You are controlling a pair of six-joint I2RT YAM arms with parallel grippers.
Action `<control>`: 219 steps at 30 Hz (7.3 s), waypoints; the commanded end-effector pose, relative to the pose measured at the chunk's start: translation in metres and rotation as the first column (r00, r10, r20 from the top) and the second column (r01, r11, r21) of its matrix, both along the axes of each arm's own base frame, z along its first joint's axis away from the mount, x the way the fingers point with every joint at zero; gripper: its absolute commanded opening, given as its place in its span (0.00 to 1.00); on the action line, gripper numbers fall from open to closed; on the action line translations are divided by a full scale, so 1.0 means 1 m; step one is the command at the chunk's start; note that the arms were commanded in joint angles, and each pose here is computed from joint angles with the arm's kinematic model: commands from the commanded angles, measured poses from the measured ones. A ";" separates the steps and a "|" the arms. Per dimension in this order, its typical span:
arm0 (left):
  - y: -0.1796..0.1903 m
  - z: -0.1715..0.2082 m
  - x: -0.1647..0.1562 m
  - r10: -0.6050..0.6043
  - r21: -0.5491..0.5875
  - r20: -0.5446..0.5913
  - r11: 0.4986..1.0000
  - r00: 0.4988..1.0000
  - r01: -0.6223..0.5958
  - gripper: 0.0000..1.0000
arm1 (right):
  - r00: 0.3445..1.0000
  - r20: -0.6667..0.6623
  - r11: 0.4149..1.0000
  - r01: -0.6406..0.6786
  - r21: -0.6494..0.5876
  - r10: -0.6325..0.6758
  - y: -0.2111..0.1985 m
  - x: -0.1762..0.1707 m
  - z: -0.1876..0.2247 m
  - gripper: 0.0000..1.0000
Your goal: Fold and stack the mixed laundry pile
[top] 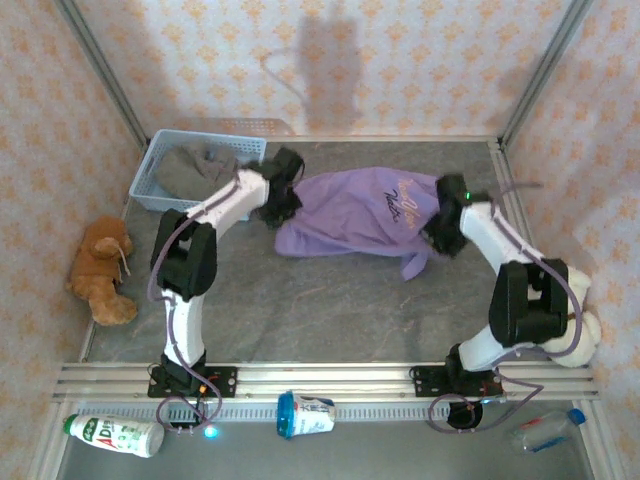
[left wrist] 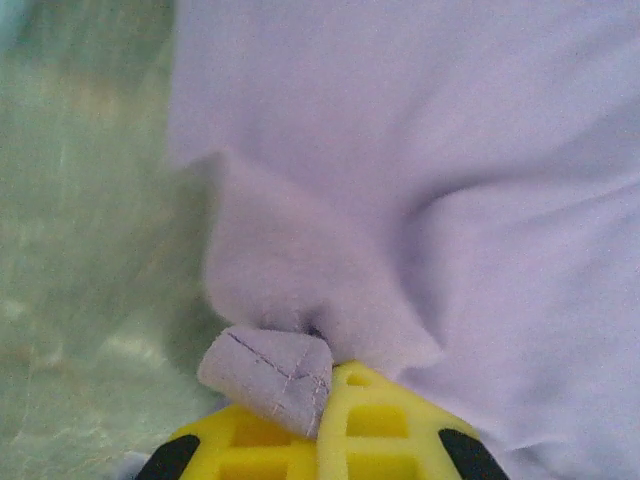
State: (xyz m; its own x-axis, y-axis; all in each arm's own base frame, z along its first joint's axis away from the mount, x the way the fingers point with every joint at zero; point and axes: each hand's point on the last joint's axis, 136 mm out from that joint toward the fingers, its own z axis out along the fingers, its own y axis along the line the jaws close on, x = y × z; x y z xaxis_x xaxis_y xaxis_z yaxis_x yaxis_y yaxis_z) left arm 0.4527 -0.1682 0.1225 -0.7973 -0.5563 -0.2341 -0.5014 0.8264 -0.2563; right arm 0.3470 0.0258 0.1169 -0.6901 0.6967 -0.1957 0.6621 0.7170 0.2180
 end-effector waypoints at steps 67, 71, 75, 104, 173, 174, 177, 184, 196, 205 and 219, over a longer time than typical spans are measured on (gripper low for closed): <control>-0.007 0.076 -0.060 -0.044 -0.320 0.350 0.933 0.936 0.164 0.03 | 0.778 0.612 0.989 -0.128 -0.068 0.143 -0.016 -0.061 0.181 0.00; 0.005 0.033 -0.101 -0.038 -0.279 0.211 0.955 0.977 0.097 0.81 | 0.830 0.547 0.994 -0.091 -0.056 0.106 -0.020 -0.108 0.149 0.75; 0.011 0.057 -0.083 -0.078 -0.180 0.243 0.976 0.967 0.124 0.95 | 0.852 0.509 0.992 -0.095 -0.081 0.123 -0.024 -0.092 0.144 0.91; 0.002 -0.106 0.071 0.021 0.120 -0.076 0.993 0.997 -0.012 0.83 | 0.997 0.078 0.999 0.014 -0.040 -0.011 -0.045 0.100 -0.064 0.73; 0.036 -0.068 -0.134 -0.357 -0.001 -0.180 0.932 0.916 0.363 0.00 | 0.997 -0.035 0.997 -0.065 -0.037 0.063 -0.013 0.113 -0.073 0.32; 0.035 -0.067 -0.144 -0.376 0.004 -0.204 0.923 0.904 0.385 0.00 | 0.998 -0.038 0.998 -0.052 -0.035 0.051 -0.014 0.112 -0.075 0.32; 0.040 -0.078 -0.173 -0.396 0.048 -0.295 0.903 0.869 0.428 0.00 | 0.999 -0.046 1.000 -0.024 -0.017 0.023 -0.012 0.110 -0.081 0.32; 0.062 -0.090 -0.189 -0.288 0.141 -0.399 0.919 0.871 0.368 0.07 | 0.999 -0.023 0.999 -0.035 -0.010 0.034 -0.011 0.110 -0.071 0.32; -0.014 -0.022 -0.039 -0.308 0.063 -0.051 0.949 0.950 0.310 0.48 | 0.997 -0.006 0.994 -0.083 -0.077 0.083 -0.030 0.061 -0.011 0.52; -0.021 -0.091 -0.003 -0.215 0.071 -0.118 0.972 0.970 0.224 0.48 | 0.992 -0.128 0.995 -0.006 -0.095 -0.006 -0.049 -0.032 -0.028 0.77; 0.031 -0.126 0.025 -0.135 0.094 -0.167 0.984 0.977 0.152 0.49 | 0.943 -0.248 0.970 0.186 -0.158 -0.222 -0.069 -0.134 -0.061 0.76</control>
